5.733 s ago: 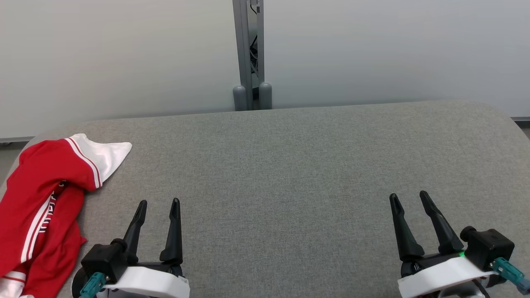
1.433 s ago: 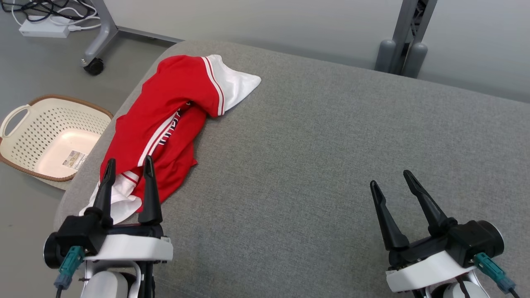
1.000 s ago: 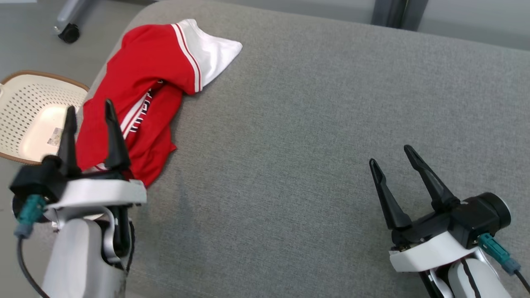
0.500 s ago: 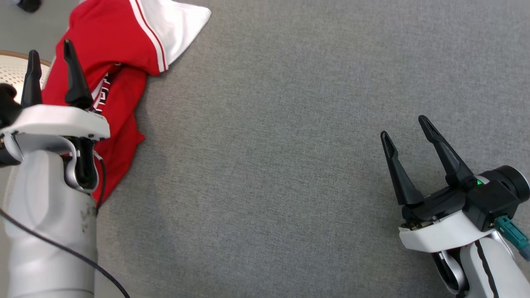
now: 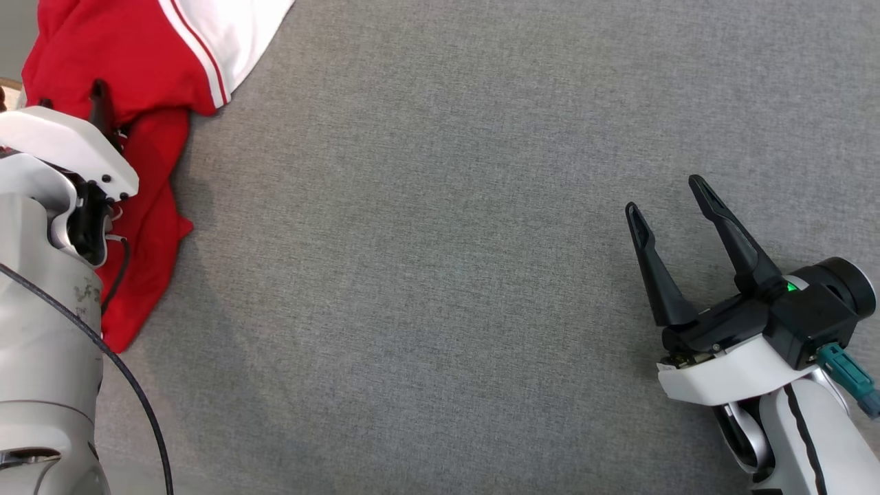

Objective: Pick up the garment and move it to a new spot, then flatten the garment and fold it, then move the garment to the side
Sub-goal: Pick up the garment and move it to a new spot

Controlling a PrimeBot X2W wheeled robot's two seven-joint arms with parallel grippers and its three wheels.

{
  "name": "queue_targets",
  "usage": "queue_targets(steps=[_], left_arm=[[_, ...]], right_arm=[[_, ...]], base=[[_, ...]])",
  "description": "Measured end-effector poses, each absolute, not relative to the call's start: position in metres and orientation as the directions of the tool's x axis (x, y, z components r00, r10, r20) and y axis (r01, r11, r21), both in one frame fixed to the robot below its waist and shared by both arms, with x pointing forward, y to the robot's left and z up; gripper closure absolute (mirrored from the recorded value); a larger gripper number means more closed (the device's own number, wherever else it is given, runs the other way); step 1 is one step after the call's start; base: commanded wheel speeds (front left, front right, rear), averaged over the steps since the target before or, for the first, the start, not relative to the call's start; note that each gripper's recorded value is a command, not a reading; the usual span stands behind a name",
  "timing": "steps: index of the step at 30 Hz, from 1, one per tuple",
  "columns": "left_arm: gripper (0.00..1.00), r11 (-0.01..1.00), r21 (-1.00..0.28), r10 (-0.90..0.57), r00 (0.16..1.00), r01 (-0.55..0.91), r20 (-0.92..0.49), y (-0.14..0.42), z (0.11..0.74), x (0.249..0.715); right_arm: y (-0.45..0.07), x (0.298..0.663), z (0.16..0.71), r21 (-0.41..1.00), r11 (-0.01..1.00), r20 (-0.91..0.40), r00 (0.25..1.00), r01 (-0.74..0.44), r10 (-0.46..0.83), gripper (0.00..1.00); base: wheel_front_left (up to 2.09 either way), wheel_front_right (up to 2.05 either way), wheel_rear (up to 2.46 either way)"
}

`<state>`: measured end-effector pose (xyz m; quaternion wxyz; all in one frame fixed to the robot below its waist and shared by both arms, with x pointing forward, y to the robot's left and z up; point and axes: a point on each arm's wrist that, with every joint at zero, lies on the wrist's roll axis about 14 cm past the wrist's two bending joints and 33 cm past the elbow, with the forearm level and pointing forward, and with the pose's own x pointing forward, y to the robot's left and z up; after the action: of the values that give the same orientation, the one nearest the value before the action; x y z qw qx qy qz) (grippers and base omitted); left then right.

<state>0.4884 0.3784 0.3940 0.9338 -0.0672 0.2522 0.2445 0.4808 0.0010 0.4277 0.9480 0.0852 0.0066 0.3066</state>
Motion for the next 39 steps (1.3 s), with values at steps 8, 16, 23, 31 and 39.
queue_targets(steps=[8, 16, 23, 31, 39], left_arm=[[0.0, 0.876, 0.045, 0.403, 0.677, -0.48, -0.616, 0.374, 0.365, 0.475], [1.0, 0.879, 0.027, 0.432, 0.774, -0.475, -0.463, 0.378, 0.392, 0.488], [1.0, 0.881, -0.011, 0.456, 0.854, -0.473, -0.249, 0.388, 0.444, 0.5], [1.0, 0.919, -0.045, 0.391, 0.92, -0.391, -0.009, 0.372, 0.521, 0.52], [1.0, 0.971, -0.041, 0.239, 0.95, -0.235, 0.203, 0.319, 0.592, 0.534]], right_arm=[[-0.006, 0.484, 0.425, 0.164, 0.811, 0.029, 0.824, -0.562, 0.565, 0.0], [-0.007, 0.484, 0.432, 0.157, 0.813, 0.036, 0.826, -0.561, 0.563, 0.0], [-0.006, 0.48, 0.448, 0.156, 0.815, 0.061, 0.829, -0.558, 0.556, 0.0], [-0.011, 0.471, 0.472, 0.153, 0.828, 0.099, 0.842, -0.539, 0.53, 0.0], [-0.034, 0.459, 0.498, 0.144, 0.867, 0.134, 0.878, -0.477, 0.46, 0.0]], base=[[0.0, 0.0, 0.0], [0.0, 0.0, 0.0], [0.0, 0.0, 0.0], [0.0, 0.0, 0.0], [0.0, 0.0, 0.0]])
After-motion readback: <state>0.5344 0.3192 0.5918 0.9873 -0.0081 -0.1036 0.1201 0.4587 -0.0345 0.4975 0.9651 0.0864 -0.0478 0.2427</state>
